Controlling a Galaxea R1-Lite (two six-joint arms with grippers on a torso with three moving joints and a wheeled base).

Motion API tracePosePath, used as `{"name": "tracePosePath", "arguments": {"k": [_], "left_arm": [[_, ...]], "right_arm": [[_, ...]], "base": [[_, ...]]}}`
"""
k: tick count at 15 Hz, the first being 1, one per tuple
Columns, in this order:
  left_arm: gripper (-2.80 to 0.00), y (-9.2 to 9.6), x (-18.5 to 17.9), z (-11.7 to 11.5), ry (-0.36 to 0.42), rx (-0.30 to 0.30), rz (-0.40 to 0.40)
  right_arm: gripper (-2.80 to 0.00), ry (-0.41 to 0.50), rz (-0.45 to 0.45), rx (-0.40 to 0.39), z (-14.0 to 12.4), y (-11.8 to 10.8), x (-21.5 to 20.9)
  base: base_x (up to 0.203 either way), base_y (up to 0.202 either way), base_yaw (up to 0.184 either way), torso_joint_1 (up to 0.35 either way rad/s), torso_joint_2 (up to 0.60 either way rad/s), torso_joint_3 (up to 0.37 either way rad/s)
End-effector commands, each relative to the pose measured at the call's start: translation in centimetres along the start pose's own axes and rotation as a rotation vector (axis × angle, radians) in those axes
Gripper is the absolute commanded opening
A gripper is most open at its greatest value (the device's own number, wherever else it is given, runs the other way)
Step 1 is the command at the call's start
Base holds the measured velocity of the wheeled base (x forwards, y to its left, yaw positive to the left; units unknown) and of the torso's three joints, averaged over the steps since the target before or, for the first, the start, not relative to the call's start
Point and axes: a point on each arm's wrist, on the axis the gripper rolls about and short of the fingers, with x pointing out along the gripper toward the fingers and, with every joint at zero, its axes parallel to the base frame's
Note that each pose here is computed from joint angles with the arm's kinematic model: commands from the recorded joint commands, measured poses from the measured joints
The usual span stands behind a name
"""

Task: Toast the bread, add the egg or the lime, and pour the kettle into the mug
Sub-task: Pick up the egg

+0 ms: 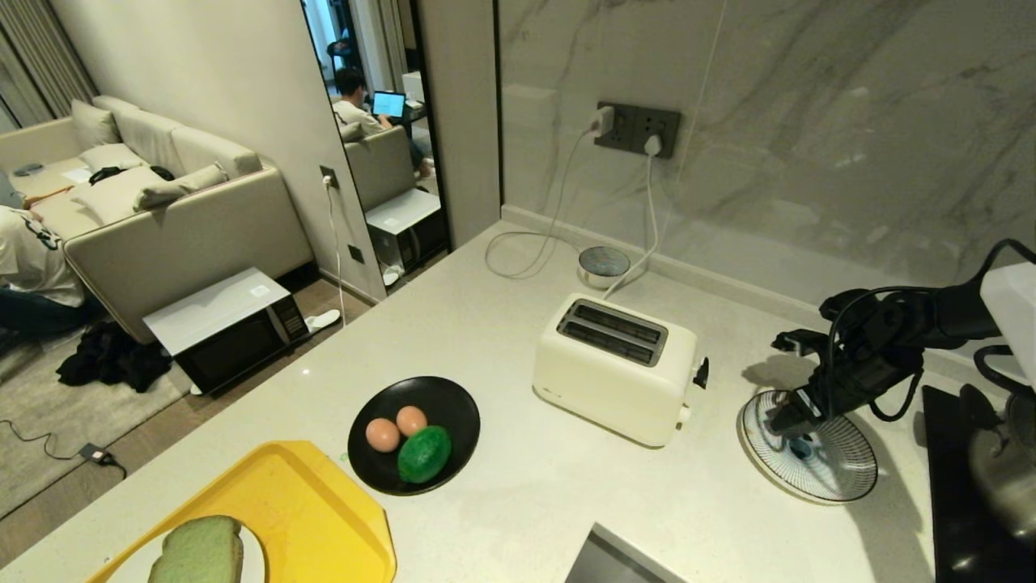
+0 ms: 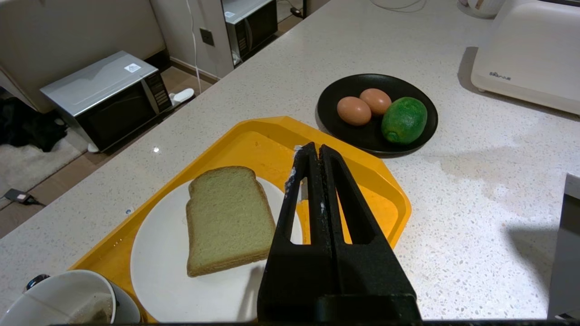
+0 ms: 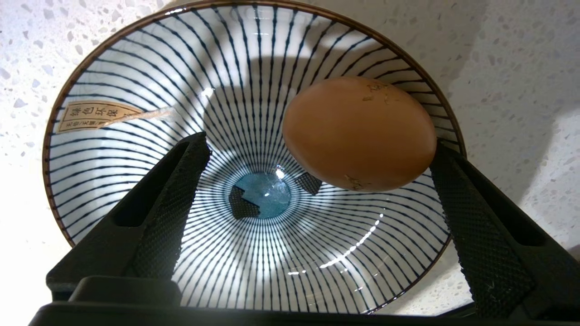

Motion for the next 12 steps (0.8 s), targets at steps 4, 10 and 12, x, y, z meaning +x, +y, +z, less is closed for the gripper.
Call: {"name": "tracePosePath", "arguments": {"k": [4, 10, 12], "left_arm": [[-2.80, 0.00, 0.00, 0.00, -0.001, 0.000, 0.001], [-2.80, 0.00, 0.00, 0.00, -0.001, -0.001, 0.001], [-2.80, 0.00, 0.00, 0.00, -0.001, -0.001, 0.001]], "right_arm": [[0.00, 0.000, 0.001, -0.004, 0.19, -0.07, 0.39], [0.00, 0.000, 0.001, -0.004, 0.23, -0.08, 0.52], [0.00, 0.003, 0.003, -0.005, 0.20, -0.08, 0.74]], "base": [[0.000, 0.000, 0.000, 0.000, 0.00, 0.000], [0.000, 0.000, 0.000, 0.000, 0.00, 0.000], [0.000, 0.000, 0.000, 0.000, 0.00, 0.000]]}}
